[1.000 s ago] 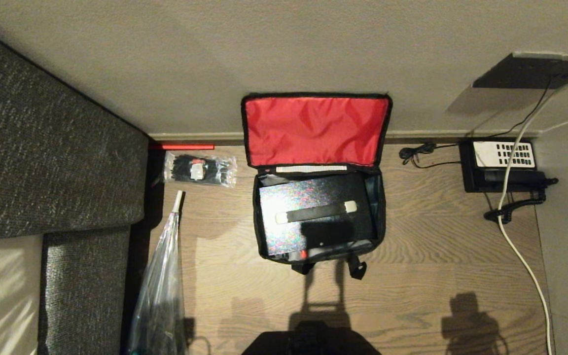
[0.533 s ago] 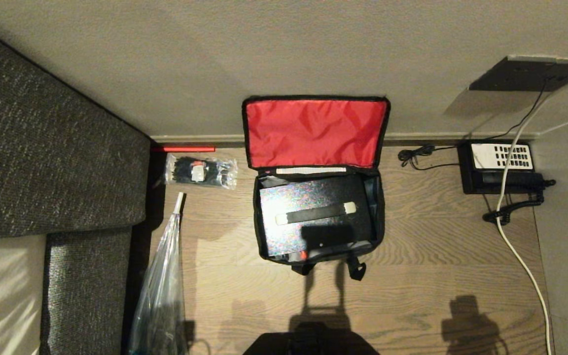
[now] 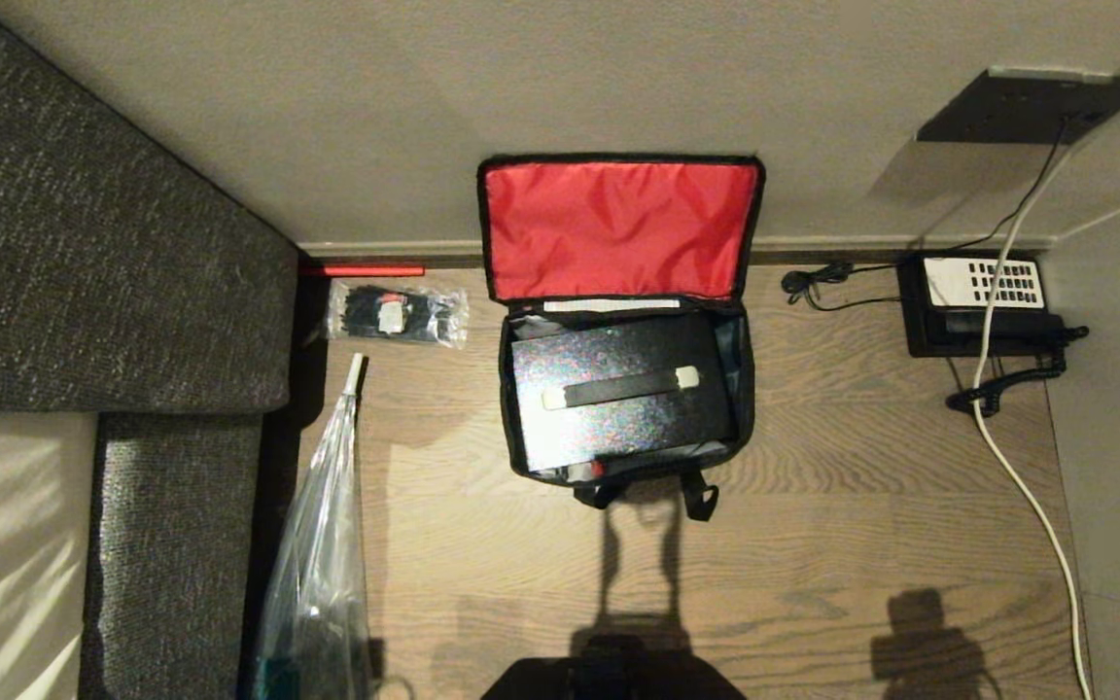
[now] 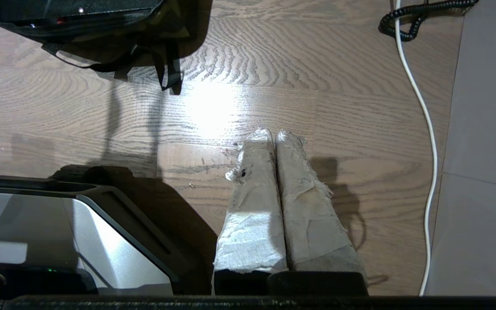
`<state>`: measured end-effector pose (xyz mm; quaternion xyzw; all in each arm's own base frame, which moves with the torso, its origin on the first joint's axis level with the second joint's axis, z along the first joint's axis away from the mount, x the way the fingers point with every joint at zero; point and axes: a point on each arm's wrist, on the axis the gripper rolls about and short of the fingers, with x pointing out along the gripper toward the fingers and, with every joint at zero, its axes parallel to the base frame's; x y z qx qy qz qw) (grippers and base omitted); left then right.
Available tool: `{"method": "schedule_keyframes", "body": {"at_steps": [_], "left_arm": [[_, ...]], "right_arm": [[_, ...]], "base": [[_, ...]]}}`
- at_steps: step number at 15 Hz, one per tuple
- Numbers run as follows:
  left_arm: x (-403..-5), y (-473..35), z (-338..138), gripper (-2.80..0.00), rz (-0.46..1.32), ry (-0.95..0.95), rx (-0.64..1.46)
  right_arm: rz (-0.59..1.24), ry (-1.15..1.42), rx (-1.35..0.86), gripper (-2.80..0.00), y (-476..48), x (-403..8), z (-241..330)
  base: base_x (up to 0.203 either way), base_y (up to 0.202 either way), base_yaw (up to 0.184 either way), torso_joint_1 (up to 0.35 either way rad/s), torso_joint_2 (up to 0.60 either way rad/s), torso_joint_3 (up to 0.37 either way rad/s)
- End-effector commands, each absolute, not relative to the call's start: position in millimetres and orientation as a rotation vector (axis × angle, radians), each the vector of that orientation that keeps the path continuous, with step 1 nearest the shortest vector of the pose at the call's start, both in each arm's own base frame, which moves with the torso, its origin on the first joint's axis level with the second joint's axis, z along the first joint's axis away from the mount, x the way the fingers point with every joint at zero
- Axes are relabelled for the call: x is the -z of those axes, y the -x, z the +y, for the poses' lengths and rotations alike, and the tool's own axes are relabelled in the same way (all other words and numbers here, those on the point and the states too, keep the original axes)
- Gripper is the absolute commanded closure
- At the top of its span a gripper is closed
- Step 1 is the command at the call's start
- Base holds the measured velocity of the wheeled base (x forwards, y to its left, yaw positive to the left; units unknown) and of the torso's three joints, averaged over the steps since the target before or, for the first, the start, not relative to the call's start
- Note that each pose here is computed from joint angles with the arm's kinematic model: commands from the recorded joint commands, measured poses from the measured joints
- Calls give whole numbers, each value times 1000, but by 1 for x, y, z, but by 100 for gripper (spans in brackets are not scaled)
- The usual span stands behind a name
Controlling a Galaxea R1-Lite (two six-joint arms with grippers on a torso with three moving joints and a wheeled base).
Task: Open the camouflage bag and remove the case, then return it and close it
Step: Grip the handle
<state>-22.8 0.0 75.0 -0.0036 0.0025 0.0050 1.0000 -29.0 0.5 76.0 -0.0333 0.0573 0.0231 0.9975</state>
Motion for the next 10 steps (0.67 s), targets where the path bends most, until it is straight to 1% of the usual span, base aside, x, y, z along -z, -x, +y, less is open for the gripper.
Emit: {"method": "schedule_keyframes", "body": {"at_steps": [1,10], "left_arm": [[-74,23,0,0,7,8,-12],[-74,23,0,0,6,8,-11]], "right_arm": [[118,67,-47,0,29,-76,0],[118,67,-47,0,29,-76,0]], "base": [[0,0,0,0,0,0],[0,0,0,0,0,0]]}}
